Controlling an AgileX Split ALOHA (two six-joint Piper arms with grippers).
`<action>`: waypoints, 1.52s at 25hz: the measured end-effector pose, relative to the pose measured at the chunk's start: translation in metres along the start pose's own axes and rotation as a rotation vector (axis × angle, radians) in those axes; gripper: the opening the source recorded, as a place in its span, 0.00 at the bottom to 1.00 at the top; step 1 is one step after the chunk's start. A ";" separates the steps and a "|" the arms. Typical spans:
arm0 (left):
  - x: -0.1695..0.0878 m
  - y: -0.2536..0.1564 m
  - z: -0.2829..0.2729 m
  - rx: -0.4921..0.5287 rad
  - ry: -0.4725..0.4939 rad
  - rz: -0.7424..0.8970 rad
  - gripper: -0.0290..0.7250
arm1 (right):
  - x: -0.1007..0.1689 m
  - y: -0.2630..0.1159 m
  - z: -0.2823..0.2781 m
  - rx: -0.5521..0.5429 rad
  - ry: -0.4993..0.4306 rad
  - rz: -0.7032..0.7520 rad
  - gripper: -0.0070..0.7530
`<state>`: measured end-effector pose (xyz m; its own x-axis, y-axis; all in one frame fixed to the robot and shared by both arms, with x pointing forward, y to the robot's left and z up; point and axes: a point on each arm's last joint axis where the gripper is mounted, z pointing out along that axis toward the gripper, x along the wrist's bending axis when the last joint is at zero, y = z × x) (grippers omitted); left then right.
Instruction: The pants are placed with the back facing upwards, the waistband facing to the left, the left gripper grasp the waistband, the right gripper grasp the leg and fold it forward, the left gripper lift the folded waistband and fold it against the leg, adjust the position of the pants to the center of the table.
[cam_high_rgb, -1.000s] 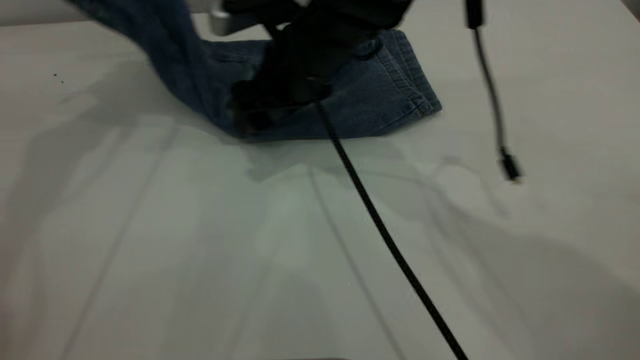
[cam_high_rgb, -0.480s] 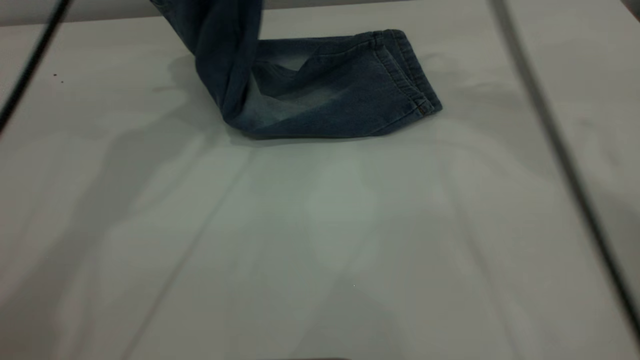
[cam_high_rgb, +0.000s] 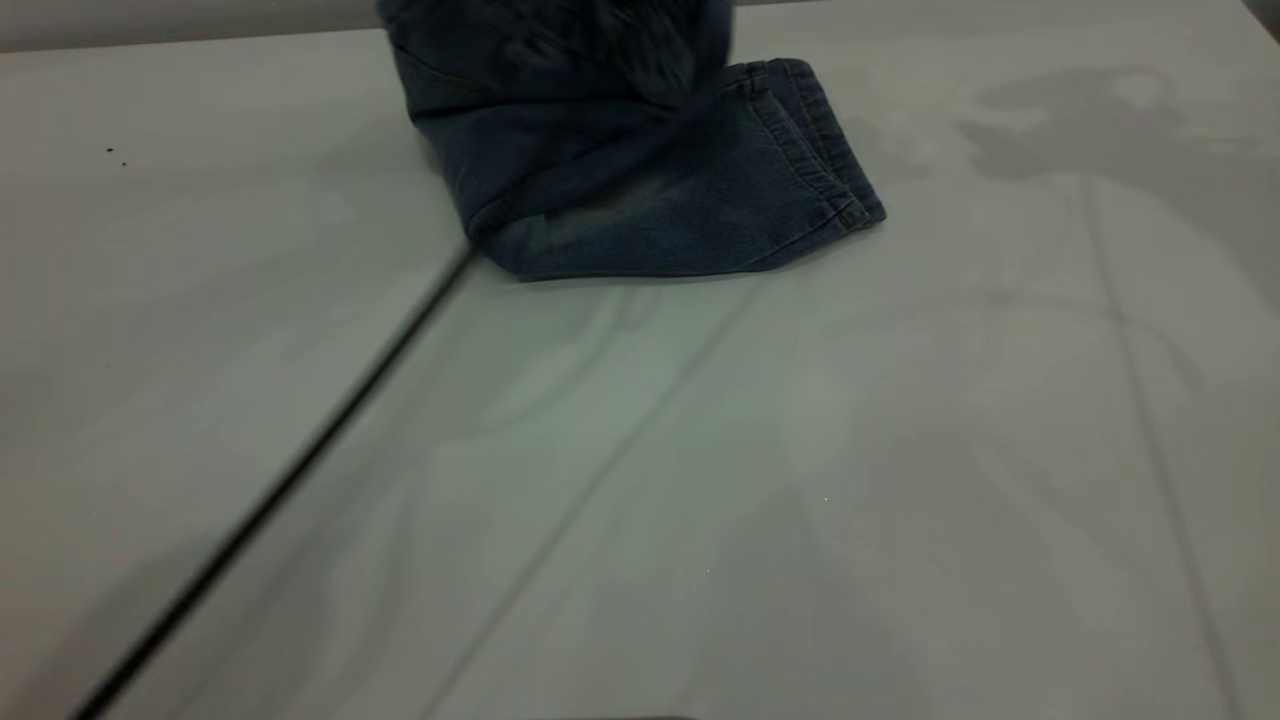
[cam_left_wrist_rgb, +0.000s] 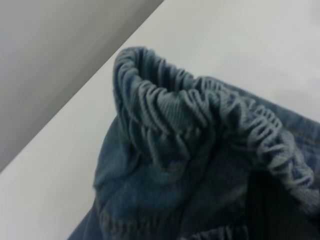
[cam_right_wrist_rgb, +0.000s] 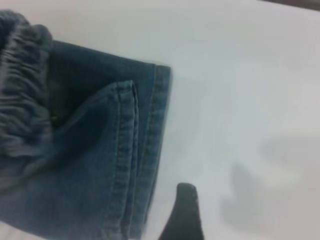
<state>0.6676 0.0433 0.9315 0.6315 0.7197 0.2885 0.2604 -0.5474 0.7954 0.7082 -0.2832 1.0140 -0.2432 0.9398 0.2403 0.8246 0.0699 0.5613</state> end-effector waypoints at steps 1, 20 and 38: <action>-0.006 0.000 0.003 -0.018 0.018 0.020 0.15 | 0.000 -0.001 0.000 0.005 0.002 0.001 0.73; -0.013 0.043 -0.044 -0.024 -0.164 0.018 0.81 | 0.002 -0.003 0.000 0.035 0.020 0.003 0.73; -0.007 -0.062 0.066 0.149 -0.105 -0.191 0.81 | 0.004 -0.005 0.000 0.053 0.046 0.017 0.73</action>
<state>0.6954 0.0444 0.8451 0.6306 0.7722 0.0774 0.4823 -0.4681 0.7405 0.7031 -0.2800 1.0126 -0.2516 0.9246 0.2861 0.8541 0.0731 0.5149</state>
